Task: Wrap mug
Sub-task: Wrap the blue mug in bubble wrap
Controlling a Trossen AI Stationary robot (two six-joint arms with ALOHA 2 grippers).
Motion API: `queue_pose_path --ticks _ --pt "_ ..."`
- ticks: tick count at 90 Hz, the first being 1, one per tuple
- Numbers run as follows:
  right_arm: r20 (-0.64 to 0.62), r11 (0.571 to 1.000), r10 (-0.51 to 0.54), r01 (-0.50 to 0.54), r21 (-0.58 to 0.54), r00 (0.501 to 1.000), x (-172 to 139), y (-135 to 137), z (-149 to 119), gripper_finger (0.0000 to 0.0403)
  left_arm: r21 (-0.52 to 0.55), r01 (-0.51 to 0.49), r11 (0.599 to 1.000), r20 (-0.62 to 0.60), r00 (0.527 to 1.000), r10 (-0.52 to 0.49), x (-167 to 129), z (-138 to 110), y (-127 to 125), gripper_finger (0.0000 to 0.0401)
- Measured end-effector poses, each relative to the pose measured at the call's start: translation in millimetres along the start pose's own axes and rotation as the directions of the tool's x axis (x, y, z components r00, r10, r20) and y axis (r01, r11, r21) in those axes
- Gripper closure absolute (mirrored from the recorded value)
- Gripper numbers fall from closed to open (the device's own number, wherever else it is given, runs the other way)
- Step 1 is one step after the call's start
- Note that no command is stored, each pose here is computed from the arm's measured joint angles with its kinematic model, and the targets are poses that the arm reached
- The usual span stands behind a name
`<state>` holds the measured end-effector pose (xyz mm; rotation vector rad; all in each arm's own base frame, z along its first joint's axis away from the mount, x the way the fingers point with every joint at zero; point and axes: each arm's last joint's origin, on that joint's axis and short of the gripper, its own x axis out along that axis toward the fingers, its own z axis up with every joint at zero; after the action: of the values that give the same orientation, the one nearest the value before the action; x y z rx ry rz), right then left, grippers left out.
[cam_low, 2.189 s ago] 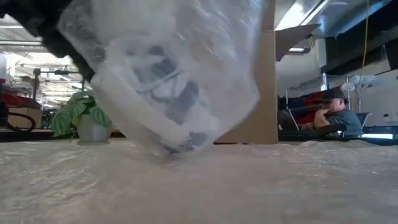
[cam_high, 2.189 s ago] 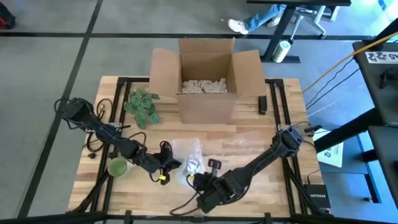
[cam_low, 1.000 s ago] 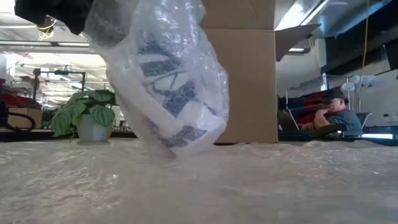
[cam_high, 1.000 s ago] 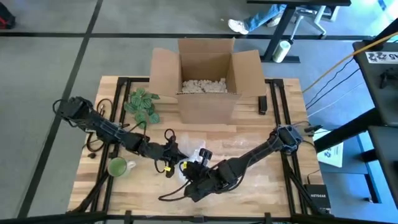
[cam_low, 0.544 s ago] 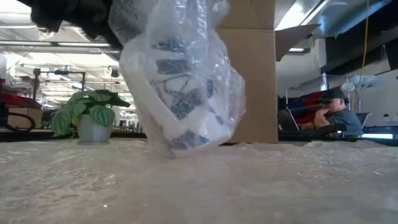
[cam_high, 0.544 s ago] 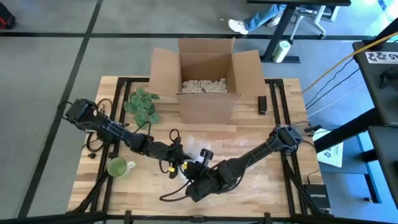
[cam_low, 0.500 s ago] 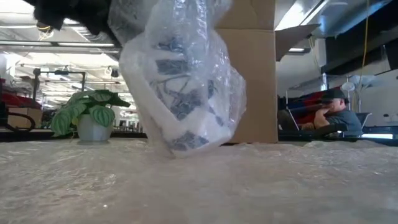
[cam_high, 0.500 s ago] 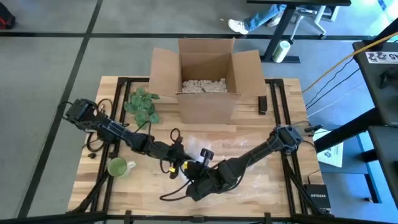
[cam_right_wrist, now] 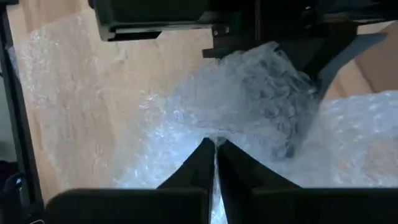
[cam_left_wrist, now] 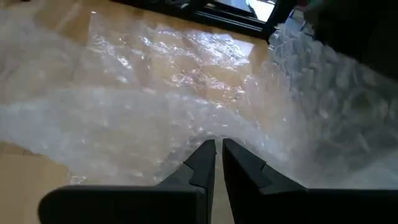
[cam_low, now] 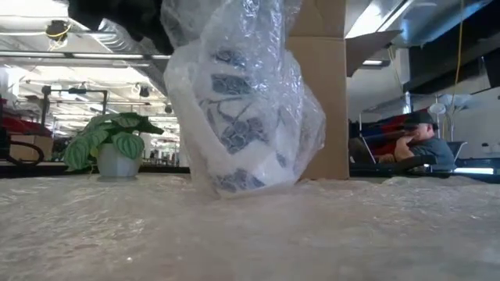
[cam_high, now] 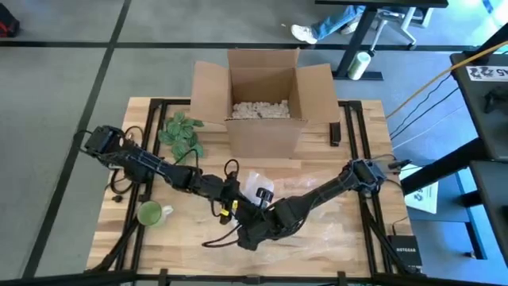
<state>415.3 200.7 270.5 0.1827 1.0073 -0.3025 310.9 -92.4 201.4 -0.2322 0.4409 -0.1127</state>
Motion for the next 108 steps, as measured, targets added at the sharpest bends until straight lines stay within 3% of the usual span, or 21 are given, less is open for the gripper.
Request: queue_pose_path --ticks 42,53,92,108 --pt "-0.047 0.999 -0.038 0.038 0.005 0.998 5 -13 4 0.0402 0.024 -0.005 1.000 -0.017 1.000 0.005 -1 -1 0 0.0388" --pt "-0.052 0.999 -0.044 0.044 0.000 0.998 5 -13 3 0.0402 0.038 0.044 0.998 -0.039 0.998 -0.043 -4 0 -1 0.0384" --pt "-0.062 0.998 -0.055 0.054 -0.012 0.997 13 -13 -2 0.0402 0.013 0.122 0.992 -0.114 0.986 -0.119 -9 -2 -2 0.0302" --pt "-0.065 0.998 -0.062 0.062 -0.014 0.996 14 -16 -1 0.0402 0.021 0.101 0.995 -0.217 0.972 -0.094 -10 8 -6 0.0278"
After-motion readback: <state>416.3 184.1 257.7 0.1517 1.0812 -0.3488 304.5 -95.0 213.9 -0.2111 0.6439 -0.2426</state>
